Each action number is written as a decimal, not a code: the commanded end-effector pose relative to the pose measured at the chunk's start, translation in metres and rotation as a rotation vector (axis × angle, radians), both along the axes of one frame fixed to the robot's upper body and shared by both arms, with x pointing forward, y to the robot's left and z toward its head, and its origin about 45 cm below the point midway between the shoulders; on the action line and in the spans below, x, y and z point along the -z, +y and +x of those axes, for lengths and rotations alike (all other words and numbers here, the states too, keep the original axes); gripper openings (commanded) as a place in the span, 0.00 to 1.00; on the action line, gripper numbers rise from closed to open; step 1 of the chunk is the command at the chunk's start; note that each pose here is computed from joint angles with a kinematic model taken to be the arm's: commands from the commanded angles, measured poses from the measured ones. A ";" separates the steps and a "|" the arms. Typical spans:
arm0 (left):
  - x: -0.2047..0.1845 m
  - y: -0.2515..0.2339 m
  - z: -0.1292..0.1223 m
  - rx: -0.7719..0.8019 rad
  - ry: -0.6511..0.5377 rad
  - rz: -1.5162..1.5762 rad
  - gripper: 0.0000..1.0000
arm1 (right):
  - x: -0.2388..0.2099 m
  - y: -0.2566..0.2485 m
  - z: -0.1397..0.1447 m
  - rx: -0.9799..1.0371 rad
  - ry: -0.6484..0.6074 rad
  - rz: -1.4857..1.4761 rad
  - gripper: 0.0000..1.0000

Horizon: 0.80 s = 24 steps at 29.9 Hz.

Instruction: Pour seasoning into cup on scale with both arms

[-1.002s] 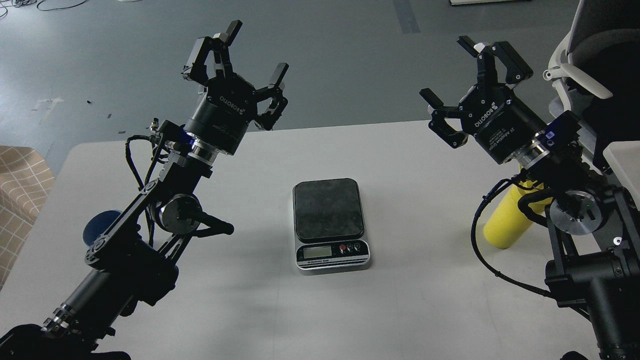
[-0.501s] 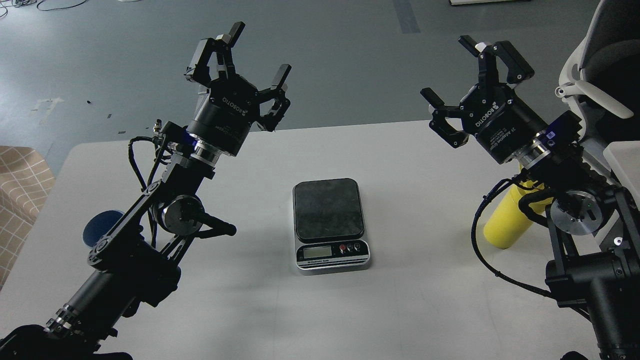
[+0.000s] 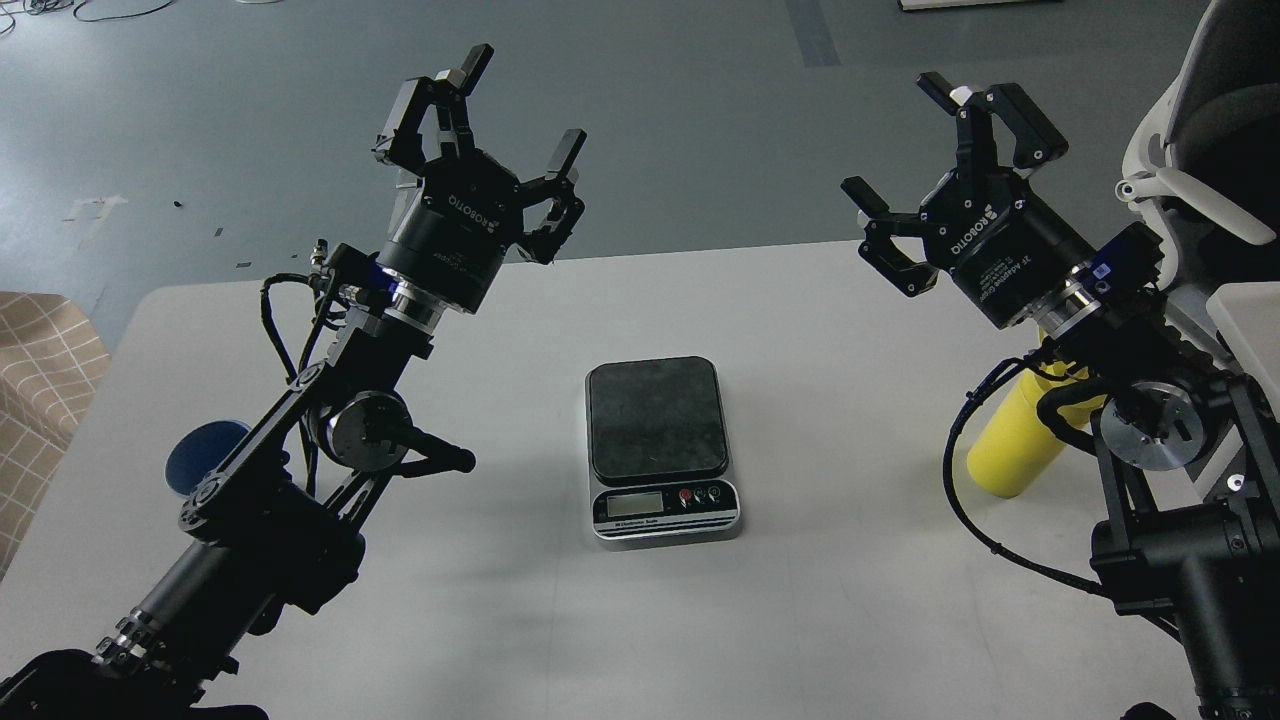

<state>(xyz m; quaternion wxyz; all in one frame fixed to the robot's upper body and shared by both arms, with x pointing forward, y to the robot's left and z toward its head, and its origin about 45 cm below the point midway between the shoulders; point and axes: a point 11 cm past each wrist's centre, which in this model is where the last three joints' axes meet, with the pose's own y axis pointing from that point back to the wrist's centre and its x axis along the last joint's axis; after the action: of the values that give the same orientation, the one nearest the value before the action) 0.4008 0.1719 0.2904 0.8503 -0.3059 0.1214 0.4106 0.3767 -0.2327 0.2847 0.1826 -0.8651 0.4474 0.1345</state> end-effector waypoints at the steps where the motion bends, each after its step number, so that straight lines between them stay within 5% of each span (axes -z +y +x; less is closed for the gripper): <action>1: 0.001 -0.001 -0.001 0.003 0.002 0.000 0.99 | 0.000 0.000 0.000 0.000 0.000 0.000 1.00; 9: -0.006 0.000 0.002 0.014 -0.024 0.034 0.99 | 0.002 -0.001 0.000 0.002 0.006 -0.001 1.00; 19: -0.076 0.033 0.015 -0.022 -0.390 0.574 0.99 | 0.005 -0.002 -0.001 0.006 0.012 0.000 1.00; 24: -0.097 0.066 -0.002 -0.004 -0.512 0.779 0.99 | 0.005 -0.002 -0.002 0.006 0.012 0.000 1.00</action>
<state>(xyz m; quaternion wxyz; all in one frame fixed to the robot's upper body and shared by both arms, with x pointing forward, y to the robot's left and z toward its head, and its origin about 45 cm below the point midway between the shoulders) 0.4101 0.2214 0.3724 0.9069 -0.0884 -0.2081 0.3555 0.3752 -0.2348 0.2791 0.1798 -0.8627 0.4514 0.1399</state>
